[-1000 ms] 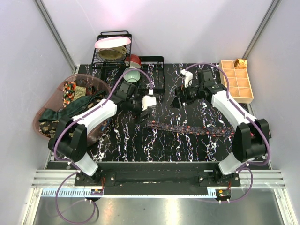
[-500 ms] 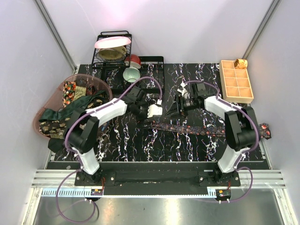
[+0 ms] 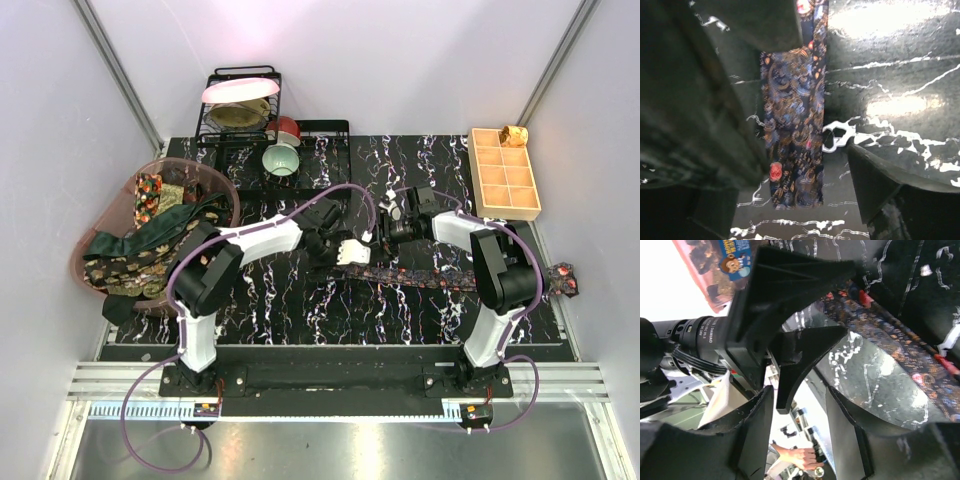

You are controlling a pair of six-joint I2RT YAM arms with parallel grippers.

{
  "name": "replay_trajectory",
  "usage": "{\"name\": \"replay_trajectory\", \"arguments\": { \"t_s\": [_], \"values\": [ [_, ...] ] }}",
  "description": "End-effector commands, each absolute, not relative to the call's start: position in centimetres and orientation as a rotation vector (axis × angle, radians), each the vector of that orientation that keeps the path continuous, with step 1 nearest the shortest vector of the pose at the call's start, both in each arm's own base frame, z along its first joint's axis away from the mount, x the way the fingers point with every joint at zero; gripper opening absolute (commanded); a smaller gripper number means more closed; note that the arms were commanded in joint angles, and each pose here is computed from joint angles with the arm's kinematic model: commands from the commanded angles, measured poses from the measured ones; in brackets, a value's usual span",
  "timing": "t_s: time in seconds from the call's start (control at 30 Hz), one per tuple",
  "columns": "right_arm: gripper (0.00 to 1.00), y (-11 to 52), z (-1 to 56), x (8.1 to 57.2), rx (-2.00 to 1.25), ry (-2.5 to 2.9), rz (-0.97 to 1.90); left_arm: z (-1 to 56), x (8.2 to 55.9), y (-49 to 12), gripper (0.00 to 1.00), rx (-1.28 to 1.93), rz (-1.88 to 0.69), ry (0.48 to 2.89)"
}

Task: Roll the ties
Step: Roll the tie at the center of the board.

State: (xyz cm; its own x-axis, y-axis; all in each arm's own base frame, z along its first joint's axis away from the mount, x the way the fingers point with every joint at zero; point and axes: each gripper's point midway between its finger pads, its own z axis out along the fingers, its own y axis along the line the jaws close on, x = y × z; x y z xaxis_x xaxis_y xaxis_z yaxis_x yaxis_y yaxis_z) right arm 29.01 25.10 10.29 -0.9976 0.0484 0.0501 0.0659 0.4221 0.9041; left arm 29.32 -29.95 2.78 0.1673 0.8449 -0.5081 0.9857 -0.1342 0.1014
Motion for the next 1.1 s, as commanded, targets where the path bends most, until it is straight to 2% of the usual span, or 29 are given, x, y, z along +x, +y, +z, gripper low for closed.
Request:
{"name": "replay_trajectory", "arguments": {
  "t_s": [0.0,0.13,0.3,0.53,0.63,0.67,0.73,1.07],
  "values": [
    [0.52,25.6,10.8,28.4,-0.110,-2.564,-1.708,2.4,29.9,-30.2,0.71,2.073,-0.389,1.738],
    [0.48,25.4,10.1,27.8,-0.135,-2.550,-1.691,2.2,28.6,-29.5,0.55,2.102,-0.389,1.755],
    [0.31,25.7,9.5,27.5,-0.146,-2.528,-1.676,1.9,27.1,-28.4,0.42,2.099,-0.385,1.809],
    [0.24,27.2,8.1,26.1,-0.107,-2.514,-1.612,1.6,26.7,-27.8,0.50,2.080,-0.382,1.856],
    [0.13,27.5,7.6,25.9,-0.106,-2.513,-1.589,2.0,26.6,-28.2,0.57,2.055,-0.407,1.849],
    [0.12,27.5,7.5,25.9,-0.109,-2.513,-1.584,2.1,26.5,-28.3,0.61,2.042,-0.420,1.860],
    [0.06,27.6,7.1,25.9,-0.113,-2.522,-1.568,2.4,26.6,-28.6,0.62,2.026,-0.437,1.862],
    [0.00,27.8,5.5,27.4,-0.134,-2.571,-1.516,3.3,26.8,-27.9,0.70,1.979,-0.451,1.878]
  ]
}}
